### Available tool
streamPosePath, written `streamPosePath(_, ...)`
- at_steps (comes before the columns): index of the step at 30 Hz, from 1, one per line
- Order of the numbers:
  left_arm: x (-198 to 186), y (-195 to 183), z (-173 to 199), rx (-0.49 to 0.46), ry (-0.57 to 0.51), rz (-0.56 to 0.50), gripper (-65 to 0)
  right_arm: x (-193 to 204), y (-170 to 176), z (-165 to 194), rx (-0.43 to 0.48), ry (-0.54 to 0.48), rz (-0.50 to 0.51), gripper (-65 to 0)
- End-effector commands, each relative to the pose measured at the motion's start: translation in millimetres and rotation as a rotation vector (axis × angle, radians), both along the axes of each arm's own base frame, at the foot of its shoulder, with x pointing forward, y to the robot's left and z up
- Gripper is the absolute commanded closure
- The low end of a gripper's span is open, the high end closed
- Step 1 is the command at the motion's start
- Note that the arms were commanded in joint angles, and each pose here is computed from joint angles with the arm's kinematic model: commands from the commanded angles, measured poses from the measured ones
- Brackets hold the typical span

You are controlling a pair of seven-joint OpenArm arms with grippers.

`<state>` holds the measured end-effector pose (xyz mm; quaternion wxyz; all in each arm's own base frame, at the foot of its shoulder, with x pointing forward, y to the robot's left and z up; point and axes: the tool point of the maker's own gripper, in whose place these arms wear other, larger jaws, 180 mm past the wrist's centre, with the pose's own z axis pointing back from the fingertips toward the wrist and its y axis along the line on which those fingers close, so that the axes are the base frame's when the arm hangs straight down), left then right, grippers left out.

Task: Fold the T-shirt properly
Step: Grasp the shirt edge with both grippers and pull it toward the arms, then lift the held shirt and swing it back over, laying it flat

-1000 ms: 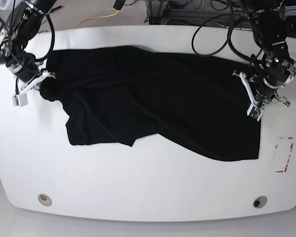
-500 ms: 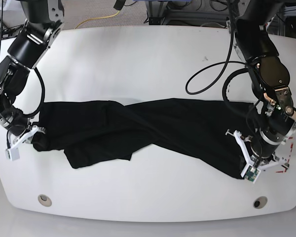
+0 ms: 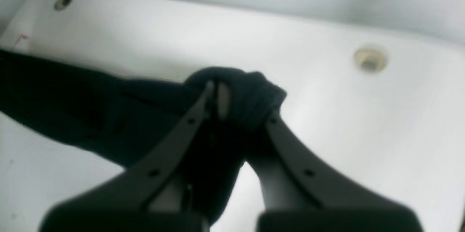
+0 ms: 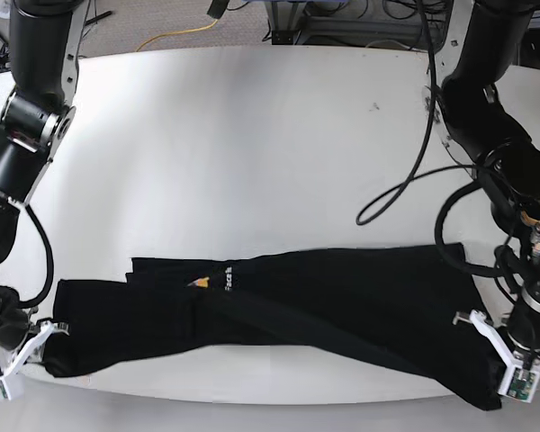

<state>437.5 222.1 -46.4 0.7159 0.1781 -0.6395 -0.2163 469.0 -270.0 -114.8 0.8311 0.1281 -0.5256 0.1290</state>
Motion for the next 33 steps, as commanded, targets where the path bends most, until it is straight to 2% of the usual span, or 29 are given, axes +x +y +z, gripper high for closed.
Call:
streamPosePath(1,-3.3,7.6,41.5,0.022,-0.109,0.009,0.0,5.3,-5.6,50.3,-0.031,-0.117,0.0,0.0)
streamPosePath(4,-6.2,16.5,79.3,0.044,-0.19,0.029,0.0,9.9,-1.7,87.3,-0.104,-0.172,0.019,0.0)
streamPosePath(10,-13.4,31.6,135.2,0.07,-0.301,0.059,0.0,5.1,0.7,131.5,-0.216,-0.245,0.034,0.0)
streamPosePath(16,-15.1,37.0,145.0,0.078,-0.313,0.07,0.0,-10.4,-5.6,130.5,-0.296,-0.261,0.022,0.0)
streamPosePath(18,-11.0,36.0,127.0,0.077,-0.271,0.066,0.0,-16.6,-5.8,112.5,-0.32,-0.227,0.026,0.0)
streamPosePath(21,-6.3,34.9,90.4,0.08,-0.188,0.06,0.0,-28.1,-13.8,81.3,-0.305,-0.181,0.009,0.0)
streamPosePath(26,-13.2,28.5,46.8,0.097,-0.108,0.051,0.0,-50.9,-16.4,35.4,-0.297,-0.118,0.02,0.0)
streamPosePath(33,-30.9,22.5,-40.2,0.101,0.08,0.037,0.0,-96.8,-14.9,-33.0,-0.252,-0.012,0.018,0.0)
